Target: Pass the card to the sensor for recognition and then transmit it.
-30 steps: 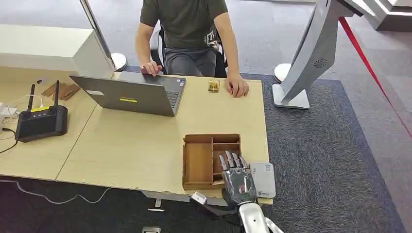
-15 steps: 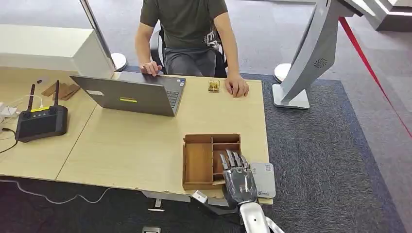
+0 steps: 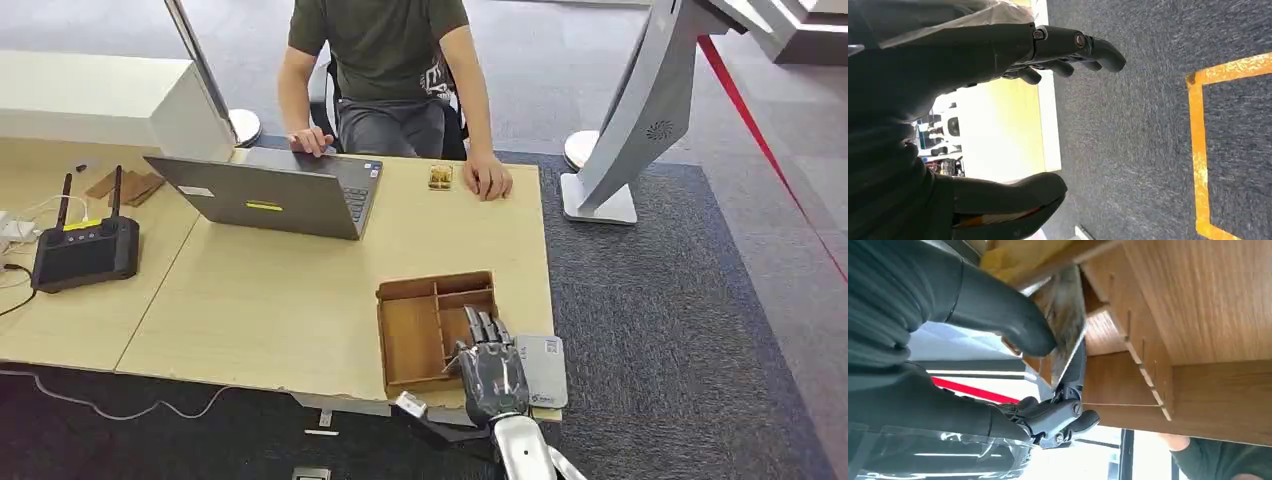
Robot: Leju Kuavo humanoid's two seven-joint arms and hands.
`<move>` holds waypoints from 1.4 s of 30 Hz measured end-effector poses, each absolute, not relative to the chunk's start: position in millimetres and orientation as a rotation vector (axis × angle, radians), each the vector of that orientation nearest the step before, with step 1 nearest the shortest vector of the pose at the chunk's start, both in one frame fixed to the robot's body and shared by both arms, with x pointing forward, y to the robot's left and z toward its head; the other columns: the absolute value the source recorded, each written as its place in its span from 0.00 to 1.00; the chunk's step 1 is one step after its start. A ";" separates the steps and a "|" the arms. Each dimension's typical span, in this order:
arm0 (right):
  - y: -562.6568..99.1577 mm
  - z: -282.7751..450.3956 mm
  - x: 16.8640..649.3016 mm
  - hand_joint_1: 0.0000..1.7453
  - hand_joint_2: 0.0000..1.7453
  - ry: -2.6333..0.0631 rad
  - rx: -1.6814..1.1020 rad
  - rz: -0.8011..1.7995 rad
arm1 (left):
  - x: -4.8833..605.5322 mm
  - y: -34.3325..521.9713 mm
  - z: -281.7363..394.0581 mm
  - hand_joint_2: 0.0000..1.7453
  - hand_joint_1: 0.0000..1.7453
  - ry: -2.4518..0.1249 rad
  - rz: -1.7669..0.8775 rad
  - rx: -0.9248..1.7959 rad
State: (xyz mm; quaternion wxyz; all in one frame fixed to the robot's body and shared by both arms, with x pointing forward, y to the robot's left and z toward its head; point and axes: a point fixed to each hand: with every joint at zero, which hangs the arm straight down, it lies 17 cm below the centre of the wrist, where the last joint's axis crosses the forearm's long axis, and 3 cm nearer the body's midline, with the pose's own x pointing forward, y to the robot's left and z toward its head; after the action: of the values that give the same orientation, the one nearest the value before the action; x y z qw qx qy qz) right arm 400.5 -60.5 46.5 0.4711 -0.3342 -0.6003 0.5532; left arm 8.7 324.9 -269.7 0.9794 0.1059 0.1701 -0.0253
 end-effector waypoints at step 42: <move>-42.5 195.9 436.4 1.00 1.00 -1.831 -0.655 1.029 | 11.4 327.7 -270.1 1.00 0.00 0.329 -0.109 0.222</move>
State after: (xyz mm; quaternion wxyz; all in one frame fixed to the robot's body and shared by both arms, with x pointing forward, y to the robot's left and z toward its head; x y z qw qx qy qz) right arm 436.4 -42.5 195.9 0.4535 -0.2653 -0.7417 0.4169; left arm 11.4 327.7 -270.1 0.9789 0.1103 0.1631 -0.0540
